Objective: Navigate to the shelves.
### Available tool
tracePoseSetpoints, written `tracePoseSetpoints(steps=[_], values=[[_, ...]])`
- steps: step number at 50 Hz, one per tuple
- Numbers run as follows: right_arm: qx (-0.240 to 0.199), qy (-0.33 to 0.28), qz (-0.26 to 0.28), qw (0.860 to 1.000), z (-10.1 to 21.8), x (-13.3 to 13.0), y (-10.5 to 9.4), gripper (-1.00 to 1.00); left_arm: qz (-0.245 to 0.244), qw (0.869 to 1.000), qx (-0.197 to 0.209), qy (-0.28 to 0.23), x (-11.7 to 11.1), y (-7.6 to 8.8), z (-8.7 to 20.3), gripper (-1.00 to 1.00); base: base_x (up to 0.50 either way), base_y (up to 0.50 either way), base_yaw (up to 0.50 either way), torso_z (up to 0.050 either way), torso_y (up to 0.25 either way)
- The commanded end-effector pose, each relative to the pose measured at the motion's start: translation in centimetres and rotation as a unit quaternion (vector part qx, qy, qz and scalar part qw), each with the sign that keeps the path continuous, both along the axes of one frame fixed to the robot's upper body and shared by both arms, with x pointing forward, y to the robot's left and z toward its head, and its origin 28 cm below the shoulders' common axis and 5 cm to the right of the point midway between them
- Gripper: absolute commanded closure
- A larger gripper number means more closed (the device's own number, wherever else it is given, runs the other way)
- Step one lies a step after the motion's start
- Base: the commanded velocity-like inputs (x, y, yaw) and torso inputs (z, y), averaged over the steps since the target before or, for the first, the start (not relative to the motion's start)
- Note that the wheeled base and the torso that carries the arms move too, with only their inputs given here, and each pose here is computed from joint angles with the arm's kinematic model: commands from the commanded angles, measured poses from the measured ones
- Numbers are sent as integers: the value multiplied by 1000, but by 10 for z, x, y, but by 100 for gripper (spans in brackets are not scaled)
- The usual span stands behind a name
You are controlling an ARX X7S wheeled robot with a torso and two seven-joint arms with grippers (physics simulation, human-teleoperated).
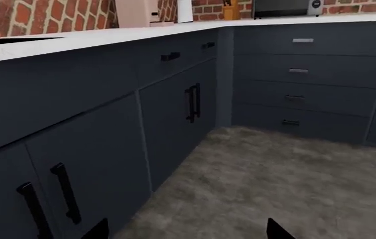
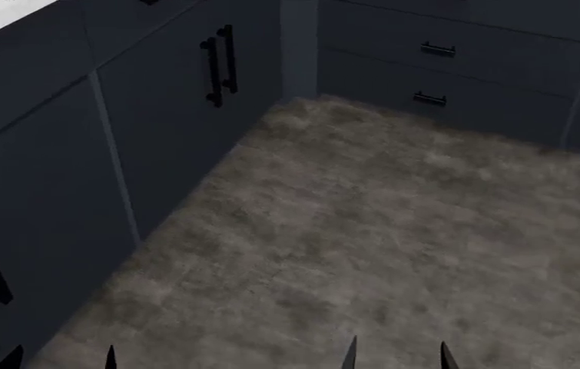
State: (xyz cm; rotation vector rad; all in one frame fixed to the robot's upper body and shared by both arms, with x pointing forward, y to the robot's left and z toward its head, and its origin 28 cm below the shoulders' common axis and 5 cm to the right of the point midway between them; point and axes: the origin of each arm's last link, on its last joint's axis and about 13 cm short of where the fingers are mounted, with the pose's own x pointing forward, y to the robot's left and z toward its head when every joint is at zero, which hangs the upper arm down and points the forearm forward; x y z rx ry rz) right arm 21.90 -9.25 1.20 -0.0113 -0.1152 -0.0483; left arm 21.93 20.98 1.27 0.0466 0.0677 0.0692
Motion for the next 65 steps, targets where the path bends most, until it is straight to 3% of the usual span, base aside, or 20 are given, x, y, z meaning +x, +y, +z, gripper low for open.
tracePoseSetpoints(steps=[1, 65], values=[[-9, -4, 9, 1000, 1, -1, 2, -100, -7, 1000, -7, -17, 3, 1, 0, -100, 0, 0, 0, 0, 0], [1, -14, 24, 1000, 2, -2, 1, -100, -7, 1000, -6, -18, 3, 1, 0, -100, 187, -426, 0, 0, 0]])
